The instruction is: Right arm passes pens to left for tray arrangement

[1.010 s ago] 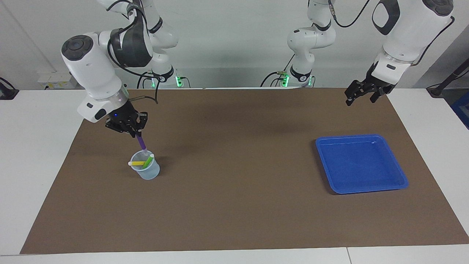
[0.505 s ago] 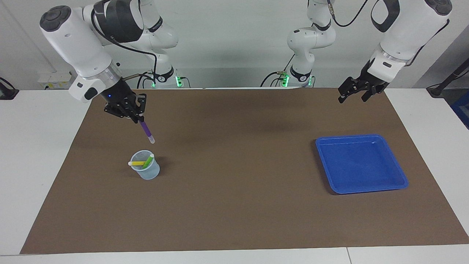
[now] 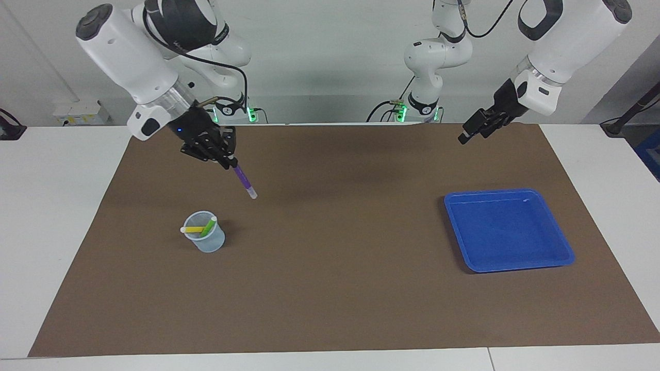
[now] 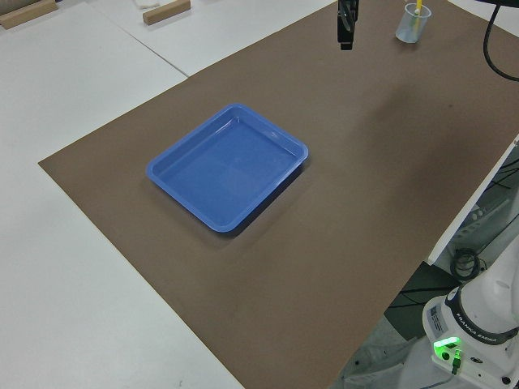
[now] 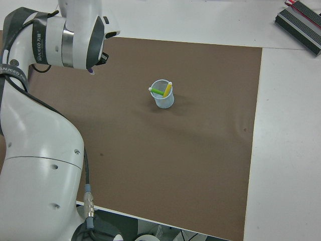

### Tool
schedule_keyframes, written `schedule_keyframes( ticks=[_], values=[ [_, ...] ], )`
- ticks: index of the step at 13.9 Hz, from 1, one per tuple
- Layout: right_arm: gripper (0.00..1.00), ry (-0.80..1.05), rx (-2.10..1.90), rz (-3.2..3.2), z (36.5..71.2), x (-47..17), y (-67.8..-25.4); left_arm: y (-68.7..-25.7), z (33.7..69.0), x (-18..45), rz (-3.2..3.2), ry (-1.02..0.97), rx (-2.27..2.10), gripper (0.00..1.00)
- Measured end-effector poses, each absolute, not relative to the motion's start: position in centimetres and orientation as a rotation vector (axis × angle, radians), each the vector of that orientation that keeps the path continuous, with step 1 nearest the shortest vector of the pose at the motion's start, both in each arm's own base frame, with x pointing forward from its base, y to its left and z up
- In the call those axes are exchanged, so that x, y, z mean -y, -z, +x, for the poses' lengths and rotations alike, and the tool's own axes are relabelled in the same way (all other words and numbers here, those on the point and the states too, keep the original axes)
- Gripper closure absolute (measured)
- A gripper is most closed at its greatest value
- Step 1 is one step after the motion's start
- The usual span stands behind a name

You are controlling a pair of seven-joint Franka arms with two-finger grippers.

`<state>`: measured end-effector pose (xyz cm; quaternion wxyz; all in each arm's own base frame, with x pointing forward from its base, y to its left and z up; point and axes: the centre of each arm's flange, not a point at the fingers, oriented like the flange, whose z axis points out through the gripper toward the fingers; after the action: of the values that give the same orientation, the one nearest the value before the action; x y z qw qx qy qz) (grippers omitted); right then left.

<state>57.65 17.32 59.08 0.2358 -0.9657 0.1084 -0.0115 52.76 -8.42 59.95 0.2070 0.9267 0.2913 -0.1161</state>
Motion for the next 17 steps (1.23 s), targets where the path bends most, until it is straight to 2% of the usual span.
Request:
schedule_keyframes(
  ticks=[8,13,17],
  values=[
    [0.83,-0.055,-0.694,-2.362,57.3,-26.5,-57.8,-55.2,53.1,10.6,2.075,0.571,-1.258,0.17],
    [0.83,-0.089,-0.826,-2.255,55.5,-35.0,-55.4,-54.6,53.2,16.3,1.948,0.551,-1.41,0.19],
    [0.83,-0.097,-0.839,-2.238,54.8,-37.1,-54.7,-52.9,54.0,15.9,1.903,0.539,-1.457,0.22]
  ],
)
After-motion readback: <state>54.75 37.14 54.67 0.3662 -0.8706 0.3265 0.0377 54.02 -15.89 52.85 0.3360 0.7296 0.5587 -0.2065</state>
